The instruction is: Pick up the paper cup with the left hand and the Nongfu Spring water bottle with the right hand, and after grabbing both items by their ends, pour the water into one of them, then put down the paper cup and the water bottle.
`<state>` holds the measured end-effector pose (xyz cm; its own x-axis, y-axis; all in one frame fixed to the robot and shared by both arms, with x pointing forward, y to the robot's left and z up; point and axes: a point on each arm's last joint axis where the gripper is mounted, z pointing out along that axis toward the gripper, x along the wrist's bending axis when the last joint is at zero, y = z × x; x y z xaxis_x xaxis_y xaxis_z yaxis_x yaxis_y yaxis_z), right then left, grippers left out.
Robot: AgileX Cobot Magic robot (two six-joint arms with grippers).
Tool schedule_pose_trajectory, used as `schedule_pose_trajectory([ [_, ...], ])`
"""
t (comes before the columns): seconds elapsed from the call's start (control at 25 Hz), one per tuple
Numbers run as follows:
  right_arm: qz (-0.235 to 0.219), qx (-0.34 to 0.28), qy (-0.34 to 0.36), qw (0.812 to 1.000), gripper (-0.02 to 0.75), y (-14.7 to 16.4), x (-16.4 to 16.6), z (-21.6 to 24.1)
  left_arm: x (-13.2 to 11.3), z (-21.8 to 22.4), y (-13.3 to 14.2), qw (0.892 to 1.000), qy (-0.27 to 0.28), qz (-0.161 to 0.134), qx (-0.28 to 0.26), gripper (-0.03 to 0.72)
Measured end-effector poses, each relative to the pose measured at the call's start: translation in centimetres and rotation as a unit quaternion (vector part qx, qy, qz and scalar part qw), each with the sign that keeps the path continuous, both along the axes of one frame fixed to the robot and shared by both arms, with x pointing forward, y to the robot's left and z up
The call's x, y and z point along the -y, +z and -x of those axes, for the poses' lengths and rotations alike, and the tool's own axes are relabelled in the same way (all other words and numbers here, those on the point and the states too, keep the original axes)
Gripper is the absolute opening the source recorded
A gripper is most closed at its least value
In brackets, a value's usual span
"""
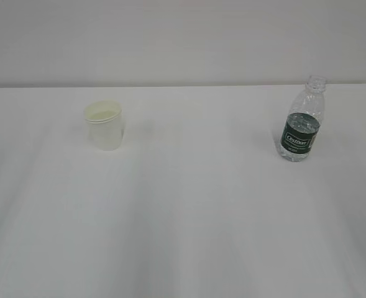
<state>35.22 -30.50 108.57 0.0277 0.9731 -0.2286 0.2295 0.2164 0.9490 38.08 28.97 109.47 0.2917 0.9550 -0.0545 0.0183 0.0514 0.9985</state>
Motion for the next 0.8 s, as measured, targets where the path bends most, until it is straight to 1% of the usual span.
schedule_pose_trajectory([
  [0.12,-0.014,-0.012,-0.011,1.0,0.535,-0.2,0.2,0.7,0.4,1.2,0.6,1.0,0.0,0.008,0.011,0.465],
  [0.24,-0.029,-0.023,-0.017,0.999,0.535,-0.3,0.2,1.5,0.7,2.3,0.9,1.0,0.0,0.005,0.021,0.465],
  [0.4,-0.022,-0.039,-0.004,0.999,0.534,-0.5,0.0,2.7,1.1,3.5,1.1,1.0,-0.001,0.008,0.02,0.458],
  [0.48,-0.018,-0.044,0.001,0.999,0.534,-0.6,0.0,3.3,1.2,3.9,1.0,1.0,0.0,0.002,0.013,0.456],
  [0.56,-0.013,-0.051,0.0,0.999,0.534,-0.8,0.1,4.1,1.3,4.3,0.9,1.0,0.001,0.003,0.005,0.454],
  [0.68,-0.008,-0.063,0.001,0.998,0.534,-1.1,0.2,5.2,1.4,4.8,0.7,1.0,0.004,0.013,-0.008,0.453],
  [0.8,-0.015,-0.067,0.004,0.998,0.534,-1.3,0.1,6.4,1.5,5.2,0.7,1.0,0.004,0.016,-0.012,0.452],
])
